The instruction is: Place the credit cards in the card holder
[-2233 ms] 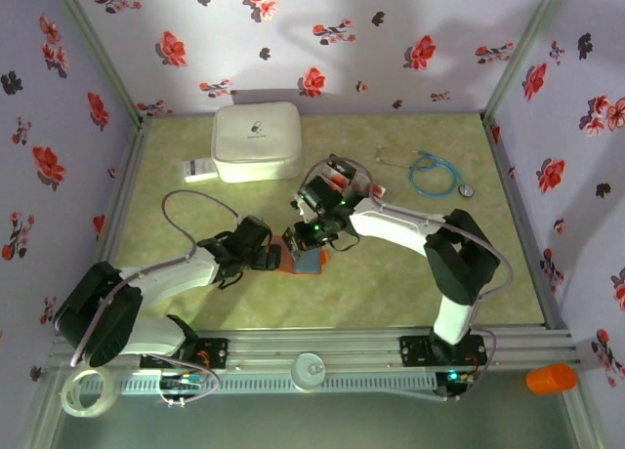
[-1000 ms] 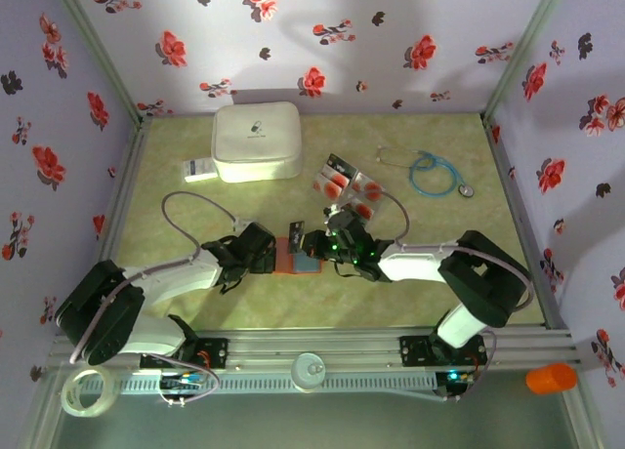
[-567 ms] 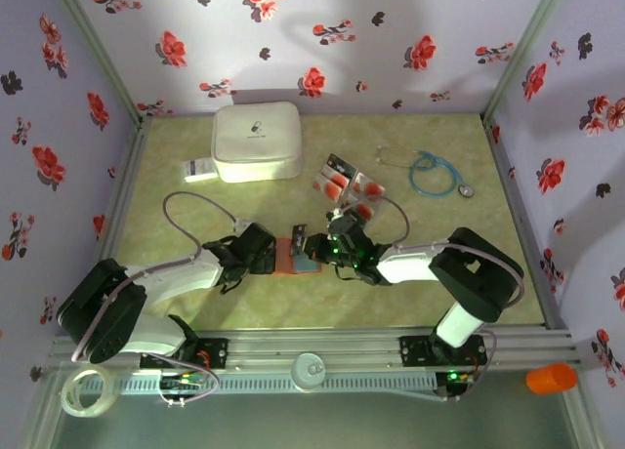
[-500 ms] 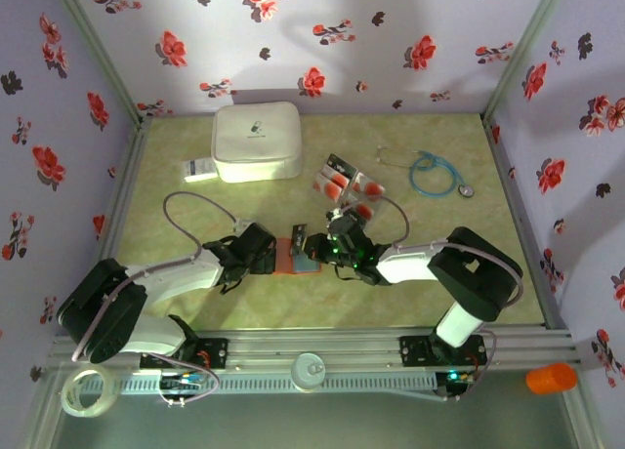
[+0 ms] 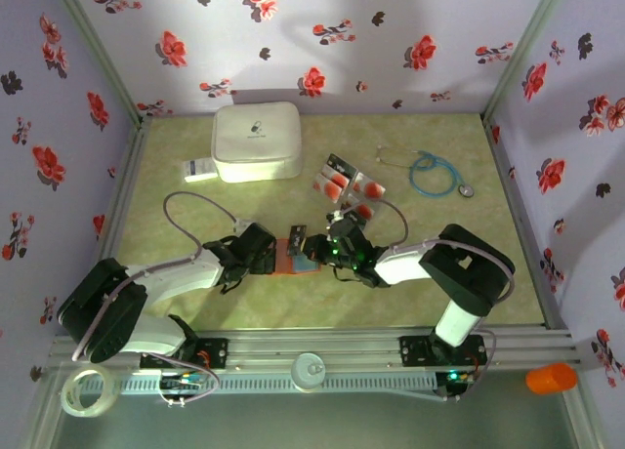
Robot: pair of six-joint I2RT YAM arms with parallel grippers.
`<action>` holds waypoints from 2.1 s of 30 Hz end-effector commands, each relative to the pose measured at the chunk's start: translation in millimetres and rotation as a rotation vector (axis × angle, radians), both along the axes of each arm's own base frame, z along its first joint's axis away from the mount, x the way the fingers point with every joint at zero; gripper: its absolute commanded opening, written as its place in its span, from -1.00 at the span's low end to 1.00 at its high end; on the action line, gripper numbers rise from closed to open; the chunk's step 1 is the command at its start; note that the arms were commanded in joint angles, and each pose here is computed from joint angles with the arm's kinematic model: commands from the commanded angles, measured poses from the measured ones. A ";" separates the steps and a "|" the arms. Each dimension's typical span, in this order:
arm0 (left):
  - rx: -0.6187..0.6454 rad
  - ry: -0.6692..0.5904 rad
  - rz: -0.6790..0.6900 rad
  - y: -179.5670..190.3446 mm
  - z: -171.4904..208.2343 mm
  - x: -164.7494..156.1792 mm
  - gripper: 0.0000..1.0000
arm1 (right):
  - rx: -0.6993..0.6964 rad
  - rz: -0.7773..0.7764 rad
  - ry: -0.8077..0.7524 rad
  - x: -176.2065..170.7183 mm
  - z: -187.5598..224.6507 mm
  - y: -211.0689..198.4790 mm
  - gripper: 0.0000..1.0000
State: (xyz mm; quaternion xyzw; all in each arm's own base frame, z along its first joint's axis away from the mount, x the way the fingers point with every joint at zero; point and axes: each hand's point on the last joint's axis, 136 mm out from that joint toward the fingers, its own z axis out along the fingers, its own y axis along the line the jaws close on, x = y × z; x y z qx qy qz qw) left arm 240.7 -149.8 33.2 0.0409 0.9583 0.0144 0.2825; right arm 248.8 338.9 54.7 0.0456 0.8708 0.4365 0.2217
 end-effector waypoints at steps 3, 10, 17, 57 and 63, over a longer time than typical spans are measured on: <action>0.032 -0.006 0.007 4.2 0.1 -0.3 0.99 | 0.016 0.007 0.025 -7.9 -7.1 0.5 -1.00; 0.032 -0.006 0.006 4.1 -0.1 -0.3 1.00 | 0.032 0.022 0.045 -12.3 -11.1 3.6 -1.00; 0.032 -0.006 0.005 3.7 -0.1 0.2 1.00 | 0.049 0.023 0.061 -16.3 -15.8 5.1 -1.00; 0.036 0.000 -0.001 0.6 -4.2 2.2 0.99 | -0.051 0.087 0.144 -43.1 -29.1 -5.6 -1.00; 0.040 0.003 -0.002 0.9 -5.8 2.1 1.00 | -0.061 0.108 0.144 -43.8 -27.1 -2.9 -1.00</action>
